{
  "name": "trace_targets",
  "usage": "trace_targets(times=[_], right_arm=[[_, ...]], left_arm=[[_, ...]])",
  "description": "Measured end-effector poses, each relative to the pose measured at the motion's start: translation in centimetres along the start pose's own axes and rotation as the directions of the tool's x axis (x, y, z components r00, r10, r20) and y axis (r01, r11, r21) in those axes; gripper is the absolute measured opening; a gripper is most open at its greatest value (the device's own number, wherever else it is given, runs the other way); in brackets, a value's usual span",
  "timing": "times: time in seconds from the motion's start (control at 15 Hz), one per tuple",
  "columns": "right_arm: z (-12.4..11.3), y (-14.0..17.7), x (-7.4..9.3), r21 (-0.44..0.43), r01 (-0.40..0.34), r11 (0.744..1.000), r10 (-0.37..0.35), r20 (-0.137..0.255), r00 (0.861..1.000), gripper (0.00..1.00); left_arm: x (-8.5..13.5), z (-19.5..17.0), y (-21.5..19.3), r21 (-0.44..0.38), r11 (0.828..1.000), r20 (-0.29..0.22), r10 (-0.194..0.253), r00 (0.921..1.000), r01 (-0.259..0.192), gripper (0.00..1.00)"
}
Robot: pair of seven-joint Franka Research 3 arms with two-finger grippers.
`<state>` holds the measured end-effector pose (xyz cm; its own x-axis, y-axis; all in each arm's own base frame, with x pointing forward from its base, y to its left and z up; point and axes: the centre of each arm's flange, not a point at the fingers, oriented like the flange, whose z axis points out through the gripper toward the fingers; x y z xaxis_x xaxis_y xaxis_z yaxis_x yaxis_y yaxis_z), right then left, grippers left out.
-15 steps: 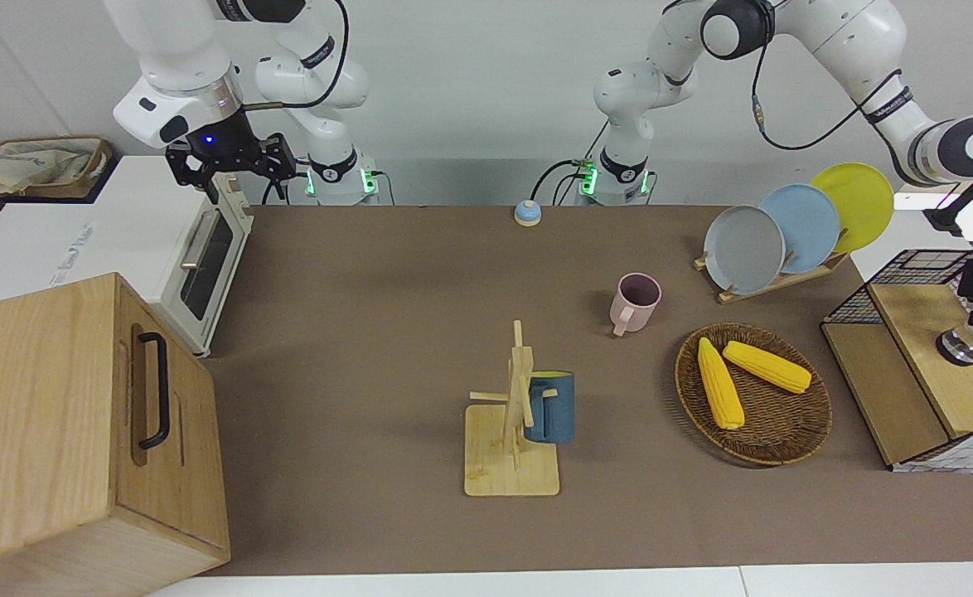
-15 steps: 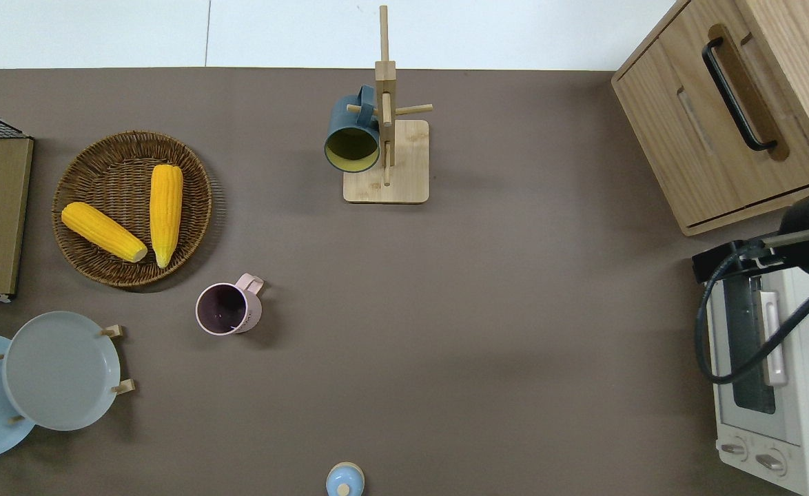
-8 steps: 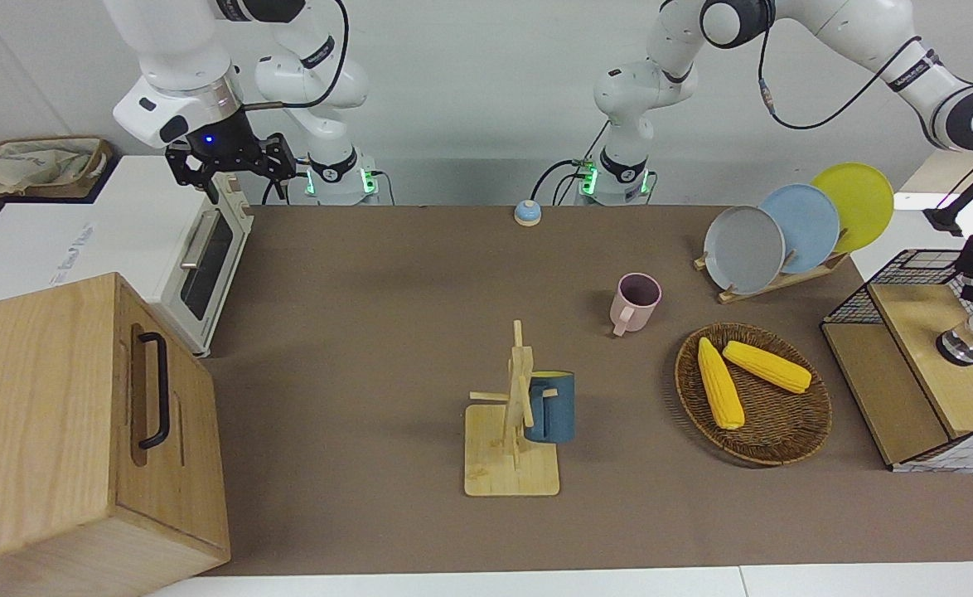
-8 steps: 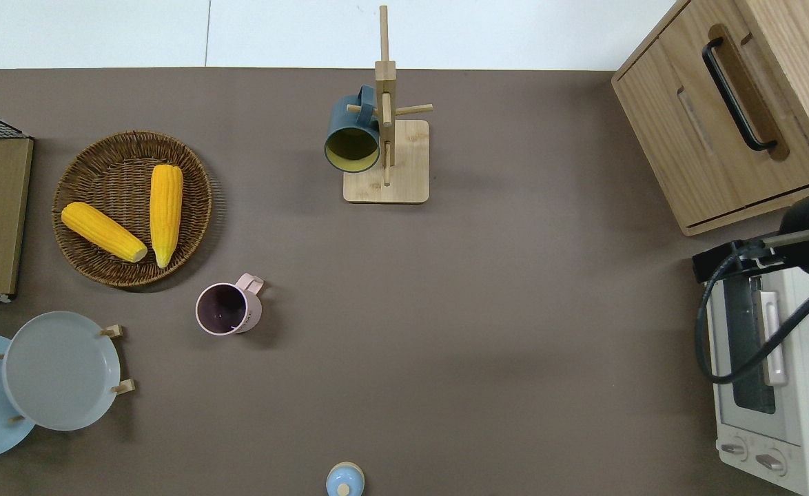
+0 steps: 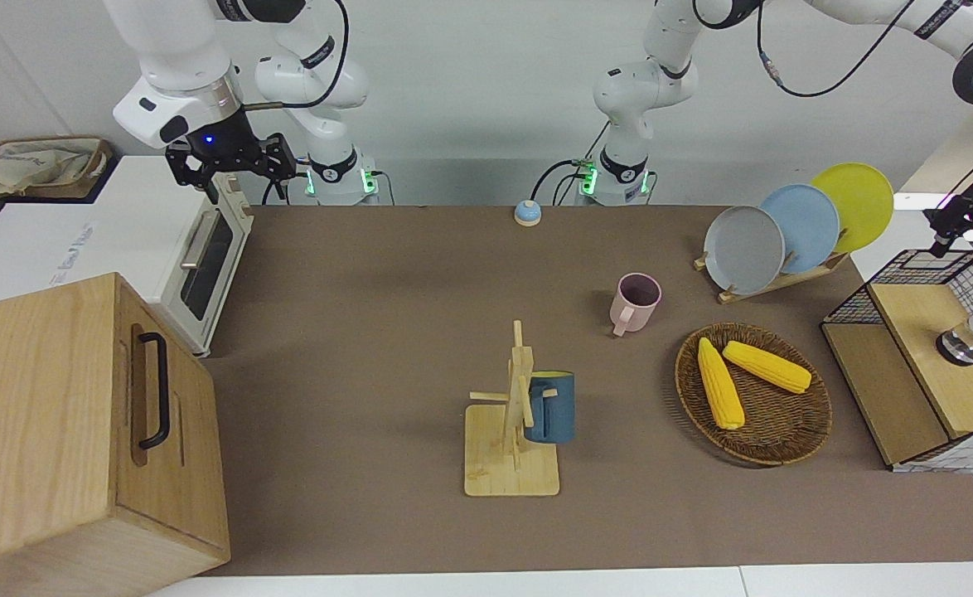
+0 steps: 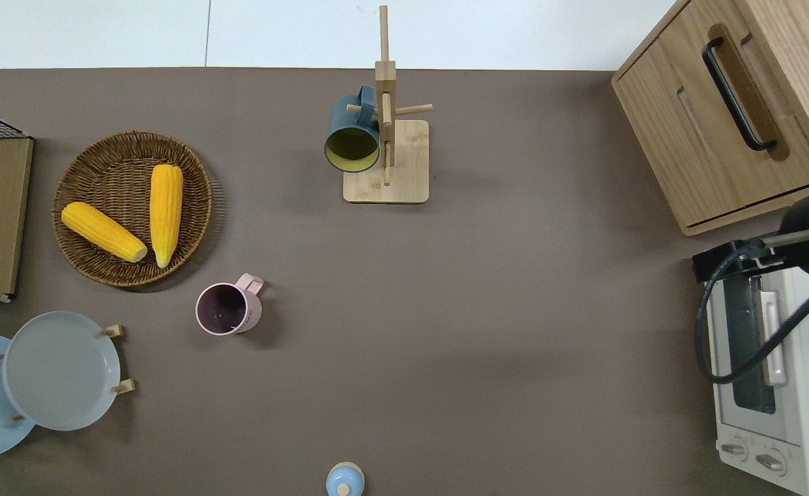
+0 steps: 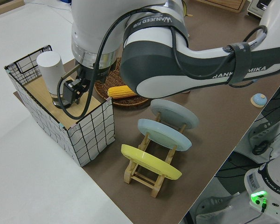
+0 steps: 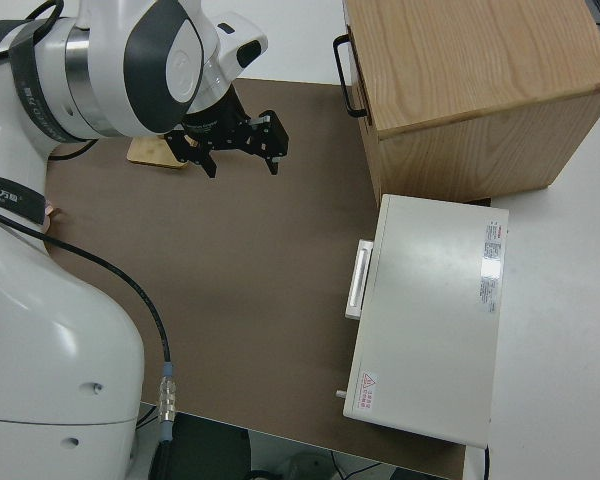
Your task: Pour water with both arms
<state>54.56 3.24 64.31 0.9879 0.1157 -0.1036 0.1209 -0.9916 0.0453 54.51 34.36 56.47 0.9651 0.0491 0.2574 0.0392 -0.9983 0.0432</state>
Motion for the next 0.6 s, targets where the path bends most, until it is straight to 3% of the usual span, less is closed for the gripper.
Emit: trace_targets(times=[0.33, 0.6], right_arm=[[0.0, 0.0, 0.0, 0.000, 0.000, 1.000, 0.000, 0.000, 1.000, 0.99], [0.0, 0.0, 0.0, 0.000, 0.000, 1.000, 0.000, 0.000, 1.000, 0.99]], left_arm=[[0.5, -3.3, 6.3, -0.026, 1.000, 0.068, -0.008, 0.9976, 0.010, 1.00], [0.7, -5.6, 11.2, -0.035, 0.999, 0.101, 0.032, 0.9944, -0.029, 1.00]])
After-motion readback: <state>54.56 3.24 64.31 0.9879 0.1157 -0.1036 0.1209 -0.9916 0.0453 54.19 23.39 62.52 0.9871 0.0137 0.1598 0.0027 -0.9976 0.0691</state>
